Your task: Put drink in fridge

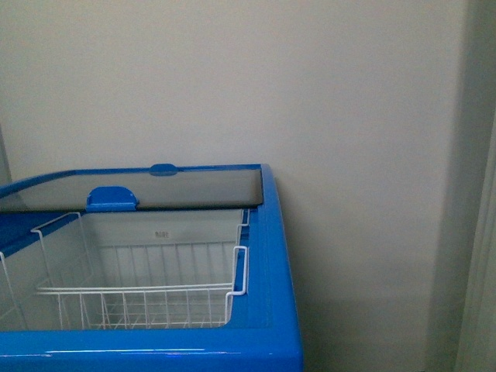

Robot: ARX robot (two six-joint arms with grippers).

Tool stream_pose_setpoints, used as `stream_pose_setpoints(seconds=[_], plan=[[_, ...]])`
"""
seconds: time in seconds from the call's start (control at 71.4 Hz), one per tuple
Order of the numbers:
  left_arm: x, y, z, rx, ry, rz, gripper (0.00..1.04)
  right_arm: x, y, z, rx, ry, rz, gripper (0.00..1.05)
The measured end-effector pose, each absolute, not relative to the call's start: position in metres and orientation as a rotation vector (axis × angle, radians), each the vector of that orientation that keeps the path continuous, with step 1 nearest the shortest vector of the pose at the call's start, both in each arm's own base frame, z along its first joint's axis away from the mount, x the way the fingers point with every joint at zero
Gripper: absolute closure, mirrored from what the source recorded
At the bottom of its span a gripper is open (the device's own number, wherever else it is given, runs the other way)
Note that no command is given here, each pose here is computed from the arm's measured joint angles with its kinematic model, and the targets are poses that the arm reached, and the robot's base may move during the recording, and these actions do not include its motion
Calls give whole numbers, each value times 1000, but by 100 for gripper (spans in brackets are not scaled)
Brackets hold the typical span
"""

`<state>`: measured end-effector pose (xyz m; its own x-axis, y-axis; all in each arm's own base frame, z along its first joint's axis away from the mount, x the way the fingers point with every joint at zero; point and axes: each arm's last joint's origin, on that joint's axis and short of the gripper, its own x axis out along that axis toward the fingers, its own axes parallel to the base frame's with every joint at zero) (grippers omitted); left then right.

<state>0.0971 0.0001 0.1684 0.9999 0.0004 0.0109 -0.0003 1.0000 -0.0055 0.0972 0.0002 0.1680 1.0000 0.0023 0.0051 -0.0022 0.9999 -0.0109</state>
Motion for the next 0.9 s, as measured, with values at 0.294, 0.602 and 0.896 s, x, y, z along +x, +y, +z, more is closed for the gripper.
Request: stream_pose_setpoints(seconds=[0.294,0.602,0.896], plan=[[97,0,168,-6,-10,0,102,97,0,168,-11,-7,2,102],[97,0,168,-6,-10,0,102,97,0,168,-11,-7,2,102],[97,0,168,-6,-10,0,48,97,0,168,-11,-7,2,56]])
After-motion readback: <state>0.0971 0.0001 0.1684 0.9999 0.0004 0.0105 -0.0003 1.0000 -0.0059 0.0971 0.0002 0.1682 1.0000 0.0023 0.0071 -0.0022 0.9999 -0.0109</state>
